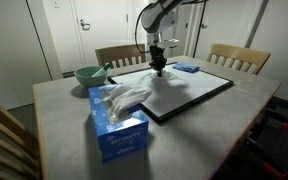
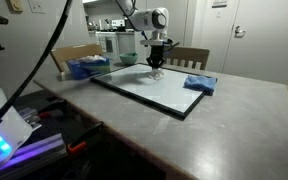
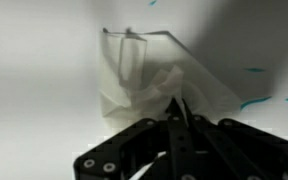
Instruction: Pick up the wipe and rub the white board
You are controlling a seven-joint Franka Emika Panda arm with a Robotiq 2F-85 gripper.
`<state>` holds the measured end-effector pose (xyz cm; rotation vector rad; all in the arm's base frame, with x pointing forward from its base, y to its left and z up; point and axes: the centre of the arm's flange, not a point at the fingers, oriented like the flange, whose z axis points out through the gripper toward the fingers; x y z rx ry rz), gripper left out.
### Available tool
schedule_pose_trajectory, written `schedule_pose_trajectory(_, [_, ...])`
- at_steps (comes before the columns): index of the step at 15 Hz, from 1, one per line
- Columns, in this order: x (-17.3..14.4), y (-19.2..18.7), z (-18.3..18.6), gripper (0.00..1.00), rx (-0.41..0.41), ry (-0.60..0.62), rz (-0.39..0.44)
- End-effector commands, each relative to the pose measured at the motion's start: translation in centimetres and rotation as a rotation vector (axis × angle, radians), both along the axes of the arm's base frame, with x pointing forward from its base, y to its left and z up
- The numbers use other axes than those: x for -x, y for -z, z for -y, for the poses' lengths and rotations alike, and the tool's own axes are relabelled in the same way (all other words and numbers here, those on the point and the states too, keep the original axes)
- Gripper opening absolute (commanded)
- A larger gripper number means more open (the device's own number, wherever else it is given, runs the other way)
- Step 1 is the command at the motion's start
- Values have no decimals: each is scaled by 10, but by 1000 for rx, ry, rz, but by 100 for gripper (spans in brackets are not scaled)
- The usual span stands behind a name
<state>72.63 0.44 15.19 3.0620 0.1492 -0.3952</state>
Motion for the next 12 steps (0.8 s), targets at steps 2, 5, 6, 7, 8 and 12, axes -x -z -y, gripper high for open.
schedule_pose_trajectory(2, [21, 34, -52, 0, -182, -112, -95])
schedule_pose_trajectory(5, [27, 38, -71, 0, -284, -174, -149])
schedule_pose_trajectory(6, [30, 42, -70, 0, -236, -173, -132])
schedule_pose_trajectory(7, [30, 47, -61, 0, -178, -162, -113])
schedule_pose_trajectory(8, [28, 48, -52, 0, -157, -146, -103])
schedule_pose_trajectory(12, [21, 48, -11, 0, -86, -43, -61])
